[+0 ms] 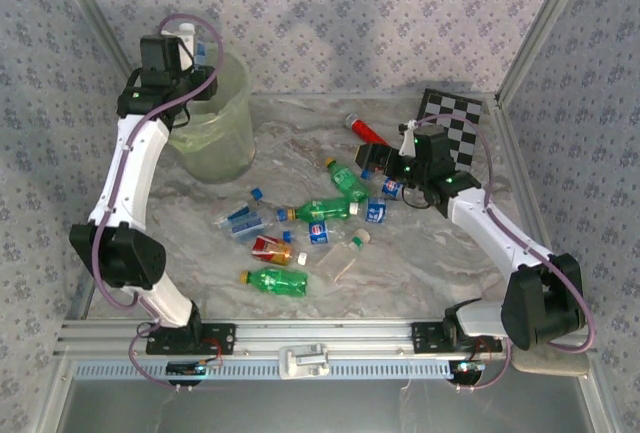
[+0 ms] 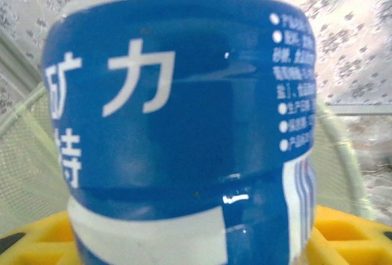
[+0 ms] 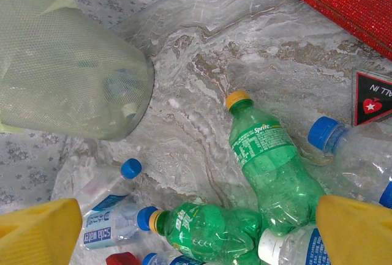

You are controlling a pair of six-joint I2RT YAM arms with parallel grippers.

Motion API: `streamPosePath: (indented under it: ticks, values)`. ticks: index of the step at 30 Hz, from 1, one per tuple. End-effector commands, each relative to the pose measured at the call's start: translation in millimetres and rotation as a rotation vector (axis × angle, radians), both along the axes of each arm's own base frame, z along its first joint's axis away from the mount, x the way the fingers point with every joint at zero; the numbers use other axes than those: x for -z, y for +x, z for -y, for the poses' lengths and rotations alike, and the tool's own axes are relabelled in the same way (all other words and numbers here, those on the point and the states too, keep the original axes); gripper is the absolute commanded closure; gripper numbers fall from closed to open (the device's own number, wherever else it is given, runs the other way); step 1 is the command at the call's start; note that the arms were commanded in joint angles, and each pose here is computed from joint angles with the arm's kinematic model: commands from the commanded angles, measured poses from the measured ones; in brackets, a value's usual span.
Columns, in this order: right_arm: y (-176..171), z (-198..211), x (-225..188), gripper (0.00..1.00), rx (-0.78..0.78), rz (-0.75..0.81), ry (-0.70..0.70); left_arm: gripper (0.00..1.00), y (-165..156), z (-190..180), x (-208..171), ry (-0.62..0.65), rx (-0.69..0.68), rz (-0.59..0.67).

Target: Put the plastic bottles in the bin

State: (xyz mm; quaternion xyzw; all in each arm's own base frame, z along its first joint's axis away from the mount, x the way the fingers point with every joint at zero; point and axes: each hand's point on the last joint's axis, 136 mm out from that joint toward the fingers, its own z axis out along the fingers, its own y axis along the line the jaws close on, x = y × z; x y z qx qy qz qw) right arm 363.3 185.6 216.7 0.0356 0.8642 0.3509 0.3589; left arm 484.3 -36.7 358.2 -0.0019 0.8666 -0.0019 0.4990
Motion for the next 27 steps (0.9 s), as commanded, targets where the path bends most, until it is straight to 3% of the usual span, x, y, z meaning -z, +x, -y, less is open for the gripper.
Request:
streamPosePath:
  ticks: [1,9,12,21,27]
  values:
    - [-1.7,0.1,-5.8,0.0,0.001,0.017,0.016,0.45,1.4,-11.2,8.6,0.041,-0.027,-0.052]
    - [-4.6,2.7,-6.4,0.0,0.007,0.018,0.008,0.44,12.4,-12.1,47.7,0.067,-0.031,-0.171]
    - [-5.5,4.5,-6.8,0.0,0.014,0.02,0.006,0.42,15.3,-12.8,45.1,0.064,-0.036,-0.167]
    - [-5.3,5.7,-7.2,0.0,0.017,0.023,-0.002,0.15,14.1,-15.0,33.1,0.052,-0.056,-0.134]
    - [-4.6,5.3,-6.5,0.0,0.016,0.02,-0.002,0.08,6.6,-12.1,11.6,0.017,-0.052,-0.08]
